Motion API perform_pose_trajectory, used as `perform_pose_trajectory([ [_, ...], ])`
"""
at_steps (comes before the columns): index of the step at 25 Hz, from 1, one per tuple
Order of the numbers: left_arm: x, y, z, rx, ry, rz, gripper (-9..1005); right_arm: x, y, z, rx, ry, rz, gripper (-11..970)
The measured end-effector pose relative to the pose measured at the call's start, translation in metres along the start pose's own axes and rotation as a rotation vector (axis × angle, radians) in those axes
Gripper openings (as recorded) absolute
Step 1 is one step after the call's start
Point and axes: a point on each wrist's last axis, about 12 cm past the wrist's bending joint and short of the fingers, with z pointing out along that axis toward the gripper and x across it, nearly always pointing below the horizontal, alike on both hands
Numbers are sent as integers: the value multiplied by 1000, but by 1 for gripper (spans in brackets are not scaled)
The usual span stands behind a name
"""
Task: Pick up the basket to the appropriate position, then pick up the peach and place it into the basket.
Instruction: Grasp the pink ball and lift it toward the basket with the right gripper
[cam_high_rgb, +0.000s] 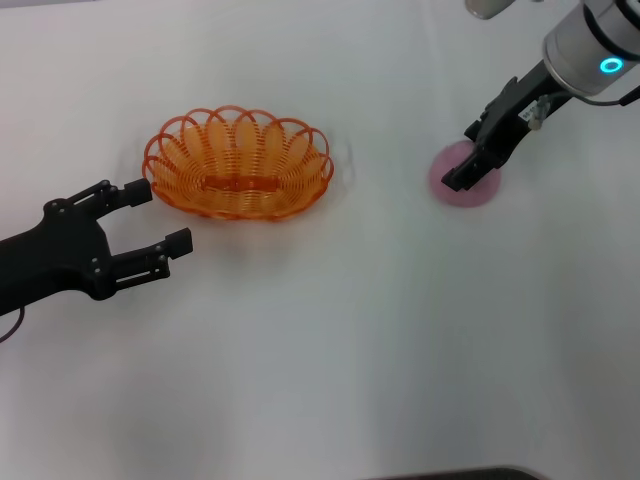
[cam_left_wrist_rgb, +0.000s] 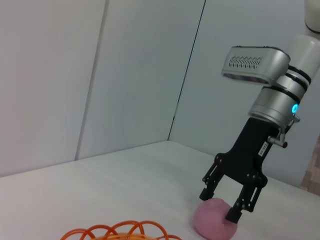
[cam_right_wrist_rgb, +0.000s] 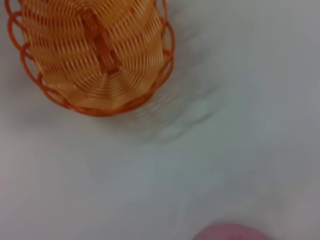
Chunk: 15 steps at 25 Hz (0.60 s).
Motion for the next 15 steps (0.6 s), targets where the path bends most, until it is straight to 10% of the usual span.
perform_pose_trajectory([
  [15, 1, -2, 4, 12, 2, -7, 877, 0, 0, 3, 3, 12, -6, 713],
])
